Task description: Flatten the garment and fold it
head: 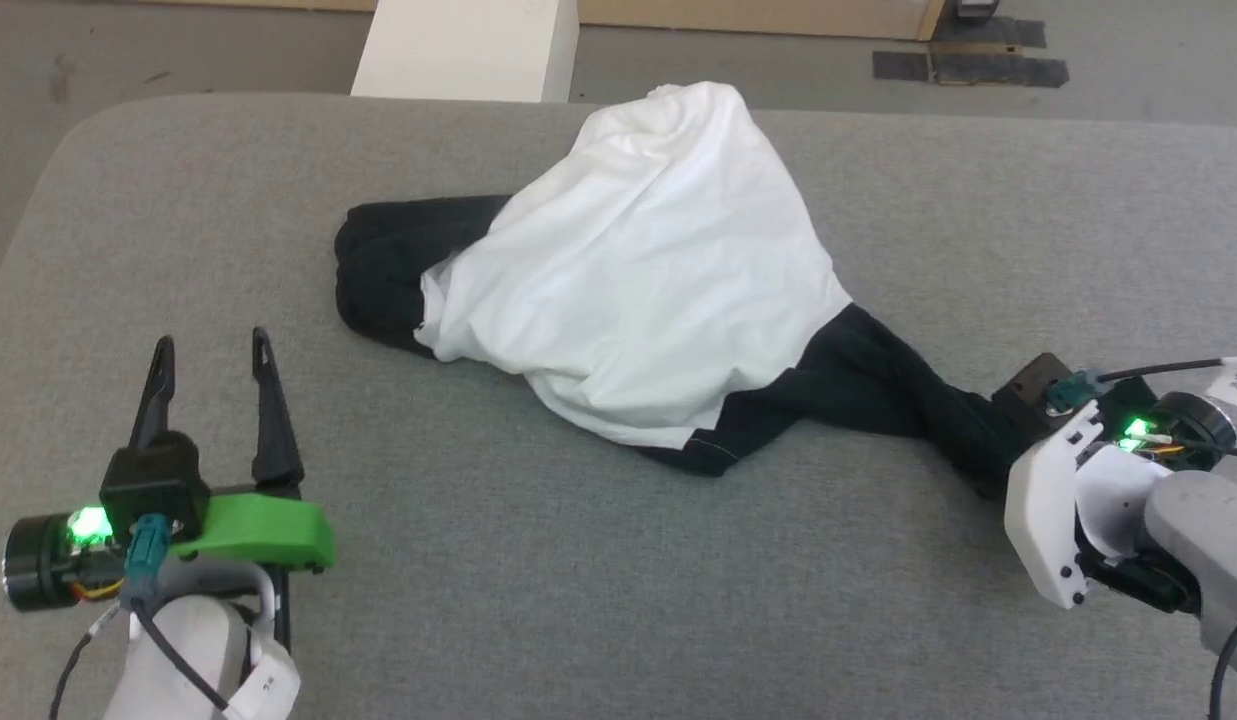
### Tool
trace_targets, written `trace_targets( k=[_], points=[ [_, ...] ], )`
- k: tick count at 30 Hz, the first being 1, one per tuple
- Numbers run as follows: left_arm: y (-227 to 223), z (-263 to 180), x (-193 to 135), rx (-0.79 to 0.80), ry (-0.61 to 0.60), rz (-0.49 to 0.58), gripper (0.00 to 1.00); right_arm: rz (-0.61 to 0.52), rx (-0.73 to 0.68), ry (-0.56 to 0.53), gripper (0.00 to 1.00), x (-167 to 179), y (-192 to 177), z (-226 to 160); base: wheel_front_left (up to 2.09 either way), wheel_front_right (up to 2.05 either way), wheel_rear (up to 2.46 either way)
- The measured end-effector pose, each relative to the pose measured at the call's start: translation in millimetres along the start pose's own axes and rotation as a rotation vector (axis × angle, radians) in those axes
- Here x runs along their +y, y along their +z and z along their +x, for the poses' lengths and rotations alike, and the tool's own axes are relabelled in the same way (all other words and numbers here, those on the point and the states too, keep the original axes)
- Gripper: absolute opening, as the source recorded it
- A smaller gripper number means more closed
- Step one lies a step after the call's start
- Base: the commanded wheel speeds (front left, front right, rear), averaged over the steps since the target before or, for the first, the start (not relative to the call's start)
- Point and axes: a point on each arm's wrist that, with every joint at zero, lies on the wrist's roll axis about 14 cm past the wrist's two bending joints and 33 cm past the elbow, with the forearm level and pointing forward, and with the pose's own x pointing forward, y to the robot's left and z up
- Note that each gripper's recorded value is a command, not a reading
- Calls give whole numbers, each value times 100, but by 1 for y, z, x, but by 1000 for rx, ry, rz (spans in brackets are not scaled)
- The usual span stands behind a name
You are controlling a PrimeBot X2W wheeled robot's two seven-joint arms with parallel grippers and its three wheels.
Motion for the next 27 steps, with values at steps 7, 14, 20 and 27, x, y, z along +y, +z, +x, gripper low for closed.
trace_targets(
  k=[7, 14, 20, 27],
  points=[
    [6, -6, -11, -18, -32, -26, 100, 102, -258, -79, 0, -40, 49, -70, 0, 0, 0],
    [11, -7, -15, -35, -52, -27, 100, 163, -278, -272, 0, -112, 46, -139, 0, 0, 0],
    [1, -7, -12, -9, -43, -22, 100, 262, -179, -387, 0, -158, 17, -132, 0, 0, 0],
    [-7, 3, -15, 7, -37, -23, 100, 328, -66, -446, 0, -175, -15, -73, 0, 0, 0]
  ],
)
